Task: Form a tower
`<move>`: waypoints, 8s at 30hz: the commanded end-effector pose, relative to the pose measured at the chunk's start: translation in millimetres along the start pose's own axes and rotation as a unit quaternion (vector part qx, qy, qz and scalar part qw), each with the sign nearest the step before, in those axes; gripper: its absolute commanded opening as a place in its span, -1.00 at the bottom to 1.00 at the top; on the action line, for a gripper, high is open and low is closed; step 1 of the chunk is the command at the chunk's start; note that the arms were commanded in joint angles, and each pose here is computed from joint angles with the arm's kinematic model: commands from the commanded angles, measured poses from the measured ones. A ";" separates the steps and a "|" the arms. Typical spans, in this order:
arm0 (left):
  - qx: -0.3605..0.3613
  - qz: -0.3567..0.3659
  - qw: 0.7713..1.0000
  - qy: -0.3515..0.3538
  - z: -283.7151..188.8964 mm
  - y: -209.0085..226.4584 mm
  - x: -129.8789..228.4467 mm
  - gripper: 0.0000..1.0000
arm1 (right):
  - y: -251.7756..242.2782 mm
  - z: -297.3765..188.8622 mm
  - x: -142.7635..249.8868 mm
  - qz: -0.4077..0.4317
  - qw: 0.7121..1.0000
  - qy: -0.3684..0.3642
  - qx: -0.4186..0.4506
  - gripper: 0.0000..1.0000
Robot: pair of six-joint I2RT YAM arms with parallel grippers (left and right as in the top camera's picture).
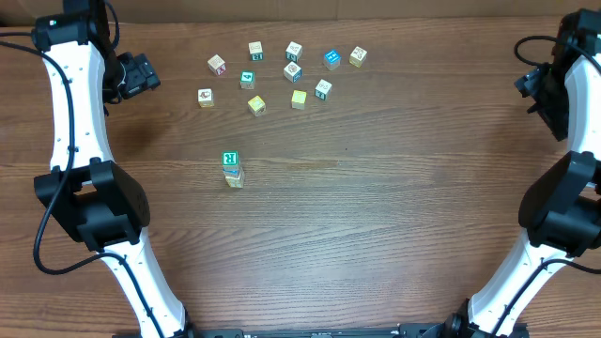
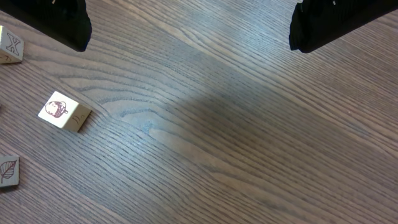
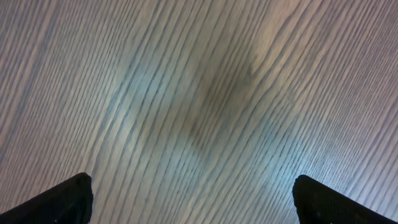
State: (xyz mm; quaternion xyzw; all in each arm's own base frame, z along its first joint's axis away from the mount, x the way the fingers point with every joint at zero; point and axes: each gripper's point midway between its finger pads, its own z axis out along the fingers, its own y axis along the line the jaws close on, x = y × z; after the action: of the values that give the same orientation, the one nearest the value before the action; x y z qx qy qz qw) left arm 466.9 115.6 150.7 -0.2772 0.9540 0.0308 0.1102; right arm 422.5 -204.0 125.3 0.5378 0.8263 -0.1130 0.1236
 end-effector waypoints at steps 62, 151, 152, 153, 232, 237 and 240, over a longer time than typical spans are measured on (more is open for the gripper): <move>0.067 -0.005 0.997 -0.032 -8.4 -27.2 -16.2 0.62 | 0.7 -27.5 -13.7 0.010 0.999 -0.030 -0.023 1.00; 0.065 0.293 0.951 0.071 -100.1 -104.0 169.7 0.88 | 0.6 -27.5 -13.7 0.010 0.999 -0.030 -0.023 1.00; 0.063 0.295 0.950 0.075 -93.0 -105.7 172.1 0.85 | 0.7 -27.5 -13.7 0.010 0.999 -0.030 -0.023 1.00; 0.062 0.298 0.949 0.079 -85.9 -107.2 175.1 0.82 | 0.7 -27.5 -13.7 0.010 0.999 -0.030 -0.023 1.00; 0.022 0.222 0.969 0.108 -4.8 -111.9 195.9 0.30 | 0.7 -27.6 -13.7 0.010 0.999 -0.030 -0.023 1.00; 0.024 0.223 0.969 0.105 1.7 -113.3 196.1 0.31 | 0.7 -27.6 -13.7 0.010 0.999 -0.030 -0.023 1.00; 0.028 0.222 0.970 0.099 2.3 -115.8 193.7 0.29 | 0.7 -27.5 -13.7 0.010 0.999 -0.030 -0.023 1.00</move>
State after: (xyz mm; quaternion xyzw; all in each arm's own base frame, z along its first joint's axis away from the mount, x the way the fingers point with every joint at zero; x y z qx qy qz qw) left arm 369.2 -81.6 111.1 -0.0606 0.9980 -0.0058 0.0160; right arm 423.0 -204.6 125.5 0.5380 0.8259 -0.1128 0.1250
